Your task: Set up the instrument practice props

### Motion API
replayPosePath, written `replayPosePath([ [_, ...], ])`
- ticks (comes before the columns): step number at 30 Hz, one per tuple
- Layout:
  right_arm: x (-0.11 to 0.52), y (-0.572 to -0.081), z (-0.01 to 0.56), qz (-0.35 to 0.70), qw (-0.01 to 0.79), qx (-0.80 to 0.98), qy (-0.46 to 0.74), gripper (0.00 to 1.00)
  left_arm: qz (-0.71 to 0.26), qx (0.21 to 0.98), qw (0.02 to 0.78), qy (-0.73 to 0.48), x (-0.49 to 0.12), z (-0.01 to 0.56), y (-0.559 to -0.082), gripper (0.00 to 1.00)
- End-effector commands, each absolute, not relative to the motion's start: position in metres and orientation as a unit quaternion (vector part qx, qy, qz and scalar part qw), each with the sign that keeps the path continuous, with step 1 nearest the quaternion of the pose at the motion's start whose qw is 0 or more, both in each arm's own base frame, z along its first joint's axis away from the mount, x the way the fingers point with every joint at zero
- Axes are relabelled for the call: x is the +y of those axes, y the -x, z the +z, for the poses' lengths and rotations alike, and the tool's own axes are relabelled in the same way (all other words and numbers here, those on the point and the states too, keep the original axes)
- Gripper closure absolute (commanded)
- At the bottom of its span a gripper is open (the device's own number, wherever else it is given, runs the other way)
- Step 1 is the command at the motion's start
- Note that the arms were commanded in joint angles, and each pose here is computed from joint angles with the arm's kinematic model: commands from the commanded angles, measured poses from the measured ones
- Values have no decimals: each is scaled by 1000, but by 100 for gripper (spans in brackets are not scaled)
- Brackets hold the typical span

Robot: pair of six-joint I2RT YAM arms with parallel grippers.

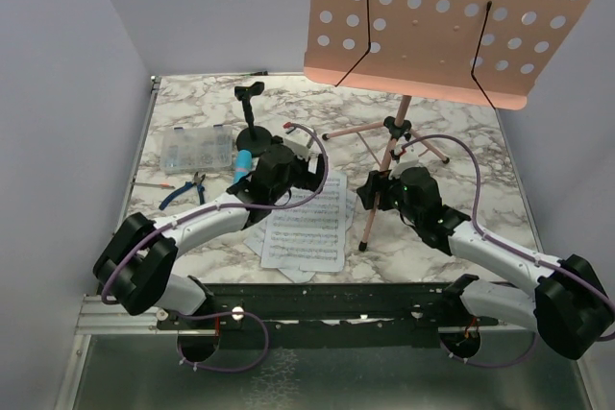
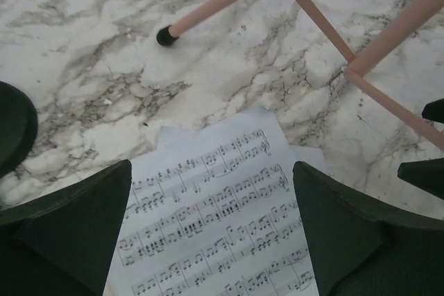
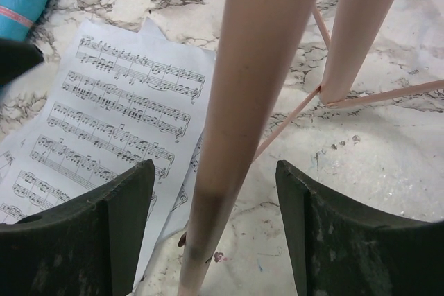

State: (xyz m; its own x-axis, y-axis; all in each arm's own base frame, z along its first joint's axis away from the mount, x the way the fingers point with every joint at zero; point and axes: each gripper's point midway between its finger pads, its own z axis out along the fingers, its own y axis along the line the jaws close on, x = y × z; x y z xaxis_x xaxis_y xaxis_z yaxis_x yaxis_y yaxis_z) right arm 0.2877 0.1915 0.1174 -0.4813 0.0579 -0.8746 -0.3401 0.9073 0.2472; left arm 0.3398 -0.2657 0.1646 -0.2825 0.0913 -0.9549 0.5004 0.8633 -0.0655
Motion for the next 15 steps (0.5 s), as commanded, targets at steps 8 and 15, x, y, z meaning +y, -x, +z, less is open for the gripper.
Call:
replayPosePath([
  [8,185,-284,112,184,498,844,77,25,-303,885,345,-80,-278,92,-309,1],
  [15,183,-282,120,189,508,837,72,25,-350,883,311,-40,-267,88,-319,1],
])
